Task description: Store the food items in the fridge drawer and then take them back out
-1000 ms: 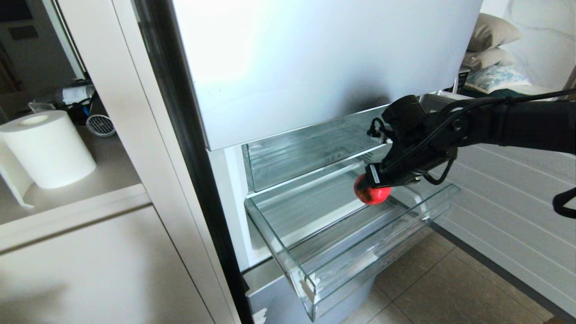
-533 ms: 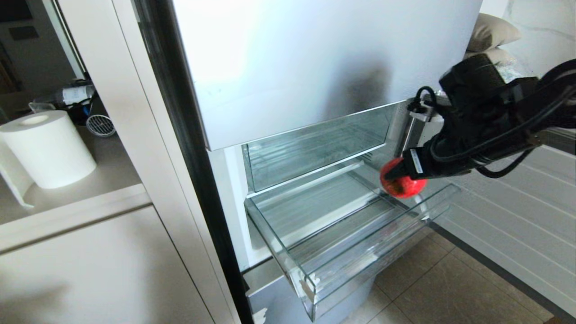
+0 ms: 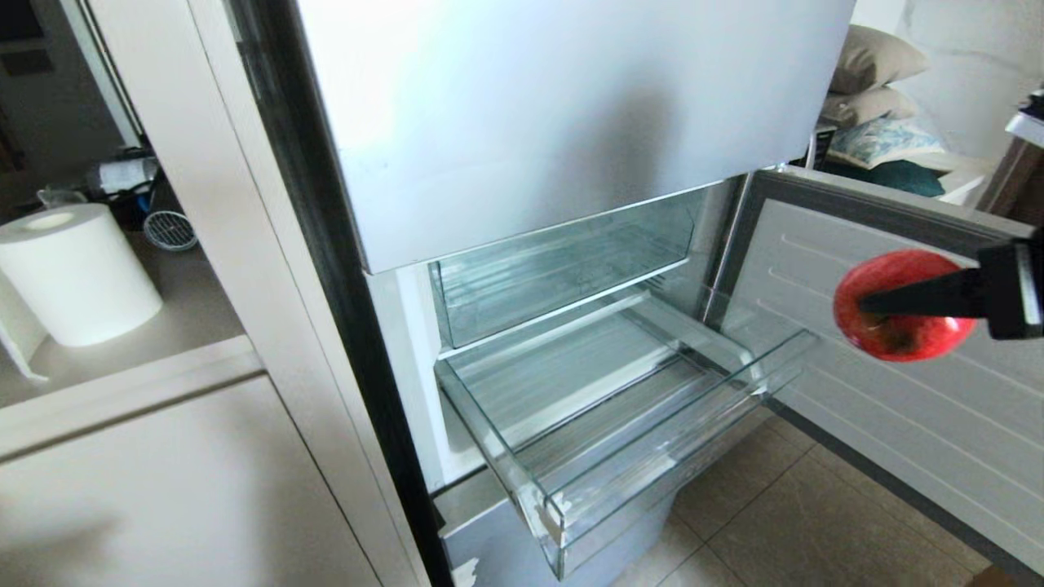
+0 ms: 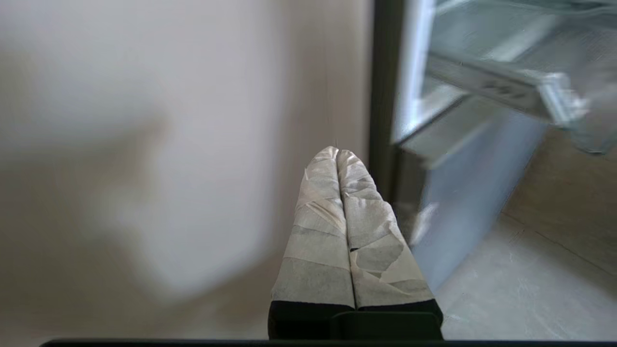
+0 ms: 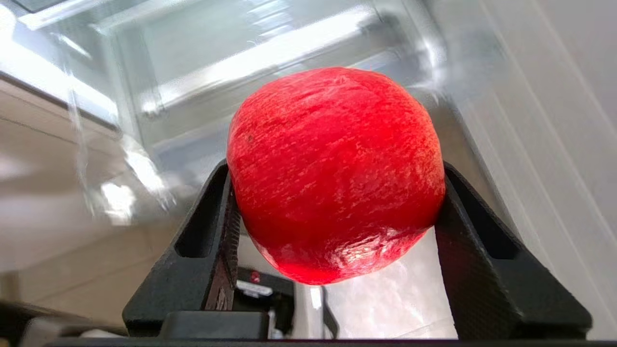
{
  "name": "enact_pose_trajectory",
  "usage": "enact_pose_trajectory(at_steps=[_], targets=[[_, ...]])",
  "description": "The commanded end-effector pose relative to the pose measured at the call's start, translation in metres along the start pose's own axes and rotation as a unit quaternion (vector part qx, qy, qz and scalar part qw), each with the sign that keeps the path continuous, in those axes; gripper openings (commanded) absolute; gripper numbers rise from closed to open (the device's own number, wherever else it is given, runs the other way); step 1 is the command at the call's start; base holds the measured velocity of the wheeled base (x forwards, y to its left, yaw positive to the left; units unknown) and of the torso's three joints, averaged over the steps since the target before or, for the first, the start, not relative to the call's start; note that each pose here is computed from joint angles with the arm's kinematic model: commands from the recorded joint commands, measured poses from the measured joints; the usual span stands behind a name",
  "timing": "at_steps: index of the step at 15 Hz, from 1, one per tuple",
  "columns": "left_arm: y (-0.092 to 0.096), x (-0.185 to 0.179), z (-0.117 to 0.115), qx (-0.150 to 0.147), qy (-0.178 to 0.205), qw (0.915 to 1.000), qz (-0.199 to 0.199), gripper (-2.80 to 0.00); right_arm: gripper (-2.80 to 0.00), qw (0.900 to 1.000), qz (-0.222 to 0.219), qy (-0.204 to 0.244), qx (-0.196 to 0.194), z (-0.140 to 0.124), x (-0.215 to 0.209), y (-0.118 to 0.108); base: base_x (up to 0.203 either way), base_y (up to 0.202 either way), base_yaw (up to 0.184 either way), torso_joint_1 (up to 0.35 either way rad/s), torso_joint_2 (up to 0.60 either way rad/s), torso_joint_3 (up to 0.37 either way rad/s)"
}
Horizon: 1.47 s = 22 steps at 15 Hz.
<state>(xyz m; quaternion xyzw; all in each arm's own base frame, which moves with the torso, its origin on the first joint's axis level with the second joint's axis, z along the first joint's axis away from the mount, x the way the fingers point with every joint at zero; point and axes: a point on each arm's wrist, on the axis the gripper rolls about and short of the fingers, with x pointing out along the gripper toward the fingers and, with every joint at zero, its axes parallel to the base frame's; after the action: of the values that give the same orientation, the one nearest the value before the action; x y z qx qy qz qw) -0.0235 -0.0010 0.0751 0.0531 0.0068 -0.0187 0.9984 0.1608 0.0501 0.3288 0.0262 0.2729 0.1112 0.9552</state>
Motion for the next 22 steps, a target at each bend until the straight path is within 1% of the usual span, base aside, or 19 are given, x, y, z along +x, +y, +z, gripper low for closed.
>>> enact_pose_trajectory(at_steps=[1,5,8,9,10,11,12,13,14,15,16,17,18,20,21,22], targets=[[0.000,0.000,0.000,0.000,0.001,1.0000,0.000,-2.80,-2.80,0.997,0.003,-0.072,0.004,-0.033,-0.069,-0.009,-0.003,-0.001,-0.125,0.009,0.00,-0.002],[0.000,0.000,0.000,0.000,0.001,1.0000,0.000,-2.80,-2.80,0.994,0.003,-0.111,0.005,-0.073,-0.107,-0.016,0.000,0.008,-0.175,0.003,0.00,0.004],[0.000,0.000,0.000,0.000,0.001,1.0000,0.000,-2.80,-2.80,0.991,0.002,-0.135,0.006,-0.084,-0.121,-0.017,0.001,0.010,-0.179,0.005,0.00,0.003],[0.000,0.000,0.000,0.000,0.001,1.0000,0.000,-2.80,-2.80,0.990,-0.017,-0.141,0.010,-0.085,-0.124,-0.019,-0.002,0.009,-0.177,0.002,0.00,0.006],[0.000,0.000,0.000,0.000,0.001,1.0000,0.000,-2.80,-2.80,0.988,-0.047,-0.148,0.020,-0.085,-0.125,-0.020,0.001,0.010,-0.164,-0.002,0.00,0.002],[0.000,0.000,0.000,0.000,0.001,1.0000,0.000,-2.80,-2.80,0.983,-0.087,-0.158,0.034,-0.084,-0.126,-0.021,0.002,0.009,-0.142,0.002,0.00,0.002],[0.000,0.000,0.000,0.000,0.001,1.0000,0.000,-2.80,-2.80,0.975,-0.134,-0.172,0.052,-0.082,-0.126,-0.023,-0.003,0.010,-0.098,0.006,0.01,0.006],[0.000,0.000,0.000,0.000,0.001,1.0000,0.000,-2.80,-2.80,0.960,-0.192,-0.188,0.073,-0.080,-0.126,-0.026,0.000,0.000,0.000,0.000,0.00,0.000],[0.000,0.000,0.000,0.000,0.001,1.0000,0.000,-2.80,-2.80,0.940,-0.256,-0.204,0.097,-0.077,-0.125,-0.029,0.000,0.000,0.000,0.000,0.00,0.000],[0.000,0.000,0.000,0.000,0.001,1.0000,0.001,-2.80,-2.80,0.916,-0.317,-0.214,0.119,-0.075,-0.124,-0.034,0.000,0.000,0.000,0.000,0.00,0.000],[0.000,0.000,0.000,0.000,0.001,1.0000,0.000,-2.80,-2.80,0.887,-0.378,-0.222,0.143,-0.073,-0.121,-0.041,0.000,0.000,0.000,0.000,0.00,0.000],[0.000,0.000,0.000,0.000,0.001,1.0000,0.000,-2.80,-2.80,0.855,-0.433,-0.230,0.167,-0.070,-0.116,-0.053,0.000,0.000,0.000,0.000,0.00,0.000],[0.000,0.000,0.000,0.000,0.001,1.0000,0.000,-2.80,-2.80,0.829,-0.471,-0.236,0.188,-0.066,-0.109,-0.069,0.000,0.000,0.000,0.000,0.00,0.000],[0.000,0.000,0.000,0.000,0.001,1.0000,0.000,-2.80,-2.80,0.786,-0.522,-0.232,0.237,-0.061,-0.086,-0.119,0.000,0.000,0.000,0.000,0.00,0.000],[0.000,0.000,0.000,0.000,0.001,1.0000,0.000,-2.80,-2.80,0.768,-0.540,-0.229,0.257,-0.063,-0.078,-0.143,0.000,0.000,0.000,0.000,0.00,0.000],[0.000,0.000,0.000,0.000,0.001,1.0000,0.000,-2.80,-2.80,0.754,-0.554,-0.222,0.273,-0.066,-0.071,-0.167,0.000,0.000,0.000,0.000,0.00,0.000]])
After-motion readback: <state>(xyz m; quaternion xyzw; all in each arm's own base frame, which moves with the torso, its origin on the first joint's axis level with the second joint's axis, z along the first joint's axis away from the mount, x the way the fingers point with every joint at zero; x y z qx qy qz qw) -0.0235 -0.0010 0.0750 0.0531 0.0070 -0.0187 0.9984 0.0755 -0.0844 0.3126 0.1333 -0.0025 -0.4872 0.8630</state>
